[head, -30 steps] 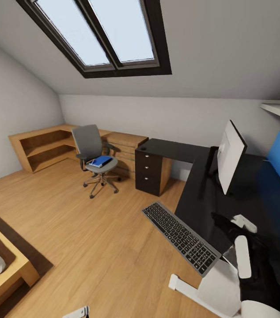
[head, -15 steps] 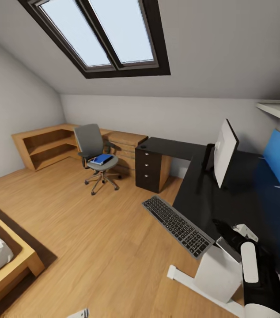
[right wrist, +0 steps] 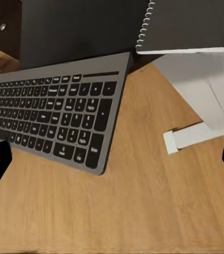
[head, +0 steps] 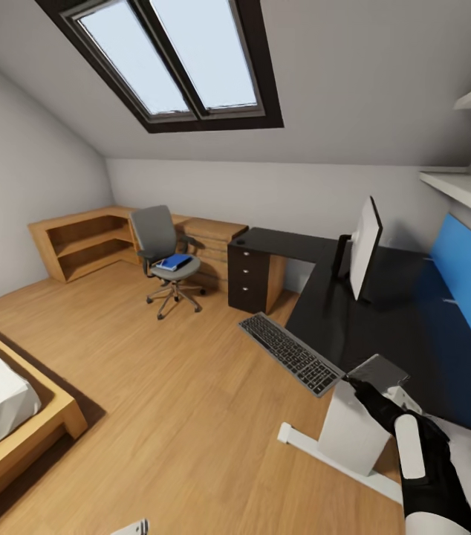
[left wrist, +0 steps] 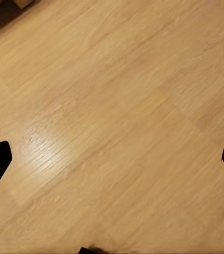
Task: In the bedroom, organize the workspace by keeping the computer under the desk, ensuring the monitor is on the desk, placing the keyboard on the desk next to the monitor, placing the mouse on the desk next to the keyboard, moving the folder from the swivel chair onto the desk next to the mouse, stacking the notebook on top of the folder with the pen on top of the notebook, and positioning the swivel chair next to the desk.
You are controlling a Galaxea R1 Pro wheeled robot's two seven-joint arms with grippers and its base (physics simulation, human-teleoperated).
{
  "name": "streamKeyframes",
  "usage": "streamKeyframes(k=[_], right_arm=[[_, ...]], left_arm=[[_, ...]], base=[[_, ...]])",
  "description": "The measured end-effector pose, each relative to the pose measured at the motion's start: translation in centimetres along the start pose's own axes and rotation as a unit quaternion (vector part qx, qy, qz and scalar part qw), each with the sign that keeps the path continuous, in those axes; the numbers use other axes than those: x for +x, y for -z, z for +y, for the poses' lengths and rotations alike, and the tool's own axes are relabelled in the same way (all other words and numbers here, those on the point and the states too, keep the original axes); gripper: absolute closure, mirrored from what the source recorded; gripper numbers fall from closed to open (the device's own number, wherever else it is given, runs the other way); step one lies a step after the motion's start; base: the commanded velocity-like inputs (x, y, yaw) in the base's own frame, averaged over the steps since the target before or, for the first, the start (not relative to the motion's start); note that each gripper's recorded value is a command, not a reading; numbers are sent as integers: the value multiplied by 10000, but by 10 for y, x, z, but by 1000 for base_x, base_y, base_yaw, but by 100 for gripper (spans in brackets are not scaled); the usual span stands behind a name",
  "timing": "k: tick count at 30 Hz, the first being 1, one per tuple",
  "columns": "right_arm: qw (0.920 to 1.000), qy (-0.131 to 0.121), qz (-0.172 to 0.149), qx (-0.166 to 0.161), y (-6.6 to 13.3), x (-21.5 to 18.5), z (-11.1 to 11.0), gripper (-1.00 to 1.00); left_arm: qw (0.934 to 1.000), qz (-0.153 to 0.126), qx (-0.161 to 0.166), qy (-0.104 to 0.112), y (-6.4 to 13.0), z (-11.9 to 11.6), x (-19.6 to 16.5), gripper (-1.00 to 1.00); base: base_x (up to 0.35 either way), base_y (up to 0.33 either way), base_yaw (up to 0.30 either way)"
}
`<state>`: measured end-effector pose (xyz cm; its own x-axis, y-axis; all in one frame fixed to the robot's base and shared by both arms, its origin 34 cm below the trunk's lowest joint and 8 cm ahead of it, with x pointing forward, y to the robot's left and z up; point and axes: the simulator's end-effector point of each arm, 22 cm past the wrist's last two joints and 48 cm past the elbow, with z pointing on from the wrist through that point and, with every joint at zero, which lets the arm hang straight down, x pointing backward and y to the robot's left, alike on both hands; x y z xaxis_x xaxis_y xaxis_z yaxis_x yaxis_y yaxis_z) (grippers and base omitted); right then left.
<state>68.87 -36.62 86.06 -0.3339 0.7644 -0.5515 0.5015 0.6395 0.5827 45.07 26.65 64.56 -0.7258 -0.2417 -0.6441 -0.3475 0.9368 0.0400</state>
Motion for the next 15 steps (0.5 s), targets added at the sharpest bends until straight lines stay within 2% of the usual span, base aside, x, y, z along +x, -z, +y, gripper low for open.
streamKeyframes(k=[6,15], right_arm=[[9996,-64,143,-234,-5,14,6,-100],[9983,-178,224,-506,-7,22,14,-100]], left_arm=[[10000,-9,0,7,0,-1,0,-100],[9998,-170,50,75,1,-5,-16,-100]], base=[[-148,0,0],[-28,0,0]])
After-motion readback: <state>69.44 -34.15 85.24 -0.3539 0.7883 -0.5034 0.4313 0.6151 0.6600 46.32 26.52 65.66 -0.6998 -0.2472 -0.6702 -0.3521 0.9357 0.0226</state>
